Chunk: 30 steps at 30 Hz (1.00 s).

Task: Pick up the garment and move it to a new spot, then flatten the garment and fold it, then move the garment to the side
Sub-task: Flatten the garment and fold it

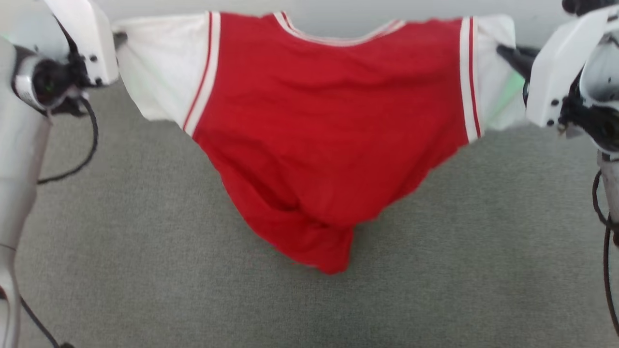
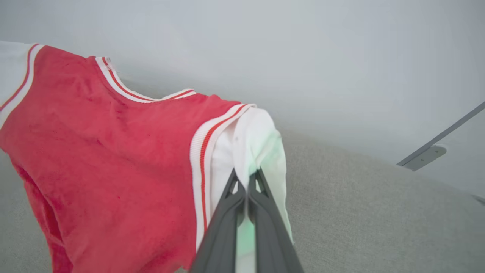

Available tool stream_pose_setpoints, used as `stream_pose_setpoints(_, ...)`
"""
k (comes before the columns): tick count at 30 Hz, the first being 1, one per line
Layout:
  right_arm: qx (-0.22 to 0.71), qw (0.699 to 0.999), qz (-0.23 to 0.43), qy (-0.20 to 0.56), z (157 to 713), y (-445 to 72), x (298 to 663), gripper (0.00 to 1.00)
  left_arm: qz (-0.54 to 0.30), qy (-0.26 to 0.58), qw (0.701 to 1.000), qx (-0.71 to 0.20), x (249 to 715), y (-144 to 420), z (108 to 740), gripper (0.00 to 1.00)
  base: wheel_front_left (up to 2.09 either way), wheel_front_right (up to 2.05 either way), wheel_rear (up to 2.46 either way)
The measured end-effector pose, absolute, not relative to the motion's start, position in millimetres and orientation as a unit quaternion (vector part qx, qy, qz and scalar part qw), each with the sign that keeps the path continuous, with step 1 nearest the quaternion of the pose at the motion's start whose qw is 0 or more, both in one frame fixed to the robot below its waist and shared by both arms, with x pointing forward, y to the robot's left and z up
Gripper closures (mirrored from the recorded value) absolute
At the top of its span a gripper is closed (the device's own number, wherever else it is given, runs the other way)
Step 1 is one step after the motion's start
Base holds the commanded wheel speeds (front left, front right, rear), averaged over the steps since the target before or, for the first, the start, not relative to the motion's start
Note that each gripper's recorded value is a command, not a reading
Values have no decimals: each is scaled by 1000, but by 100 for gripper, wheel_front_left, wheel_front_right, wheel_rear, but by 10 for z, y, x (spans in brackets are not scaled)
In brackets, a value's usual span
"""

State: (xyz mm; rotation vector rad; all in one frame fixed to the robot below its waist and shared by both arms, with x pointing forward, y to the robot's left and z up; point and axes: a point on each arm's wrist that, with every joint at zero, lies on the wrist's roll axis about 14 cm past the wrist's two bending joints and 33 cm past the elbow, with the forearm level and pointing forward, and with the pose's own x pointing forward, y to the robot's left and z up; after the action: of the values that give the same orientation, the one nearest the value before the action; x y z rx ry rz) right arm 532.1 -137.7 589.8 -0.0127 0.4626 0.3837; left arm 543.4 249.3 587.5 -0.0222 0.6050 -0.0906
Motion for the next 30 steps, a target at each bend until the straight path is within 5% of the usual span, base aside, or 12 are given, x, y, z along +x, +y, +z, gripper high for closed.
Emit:
stream_pose_setpoints(17,-42,982,181,46,7296,-1424,5257,100,-71,111,991,18,5573,2250,7343,100,0,0,0)
stream_pose_setpoints(30,-48,988,144,20,7305,-1560,5736,100,-76,31,997,7,5963,2157,7563,100,0,0,0)
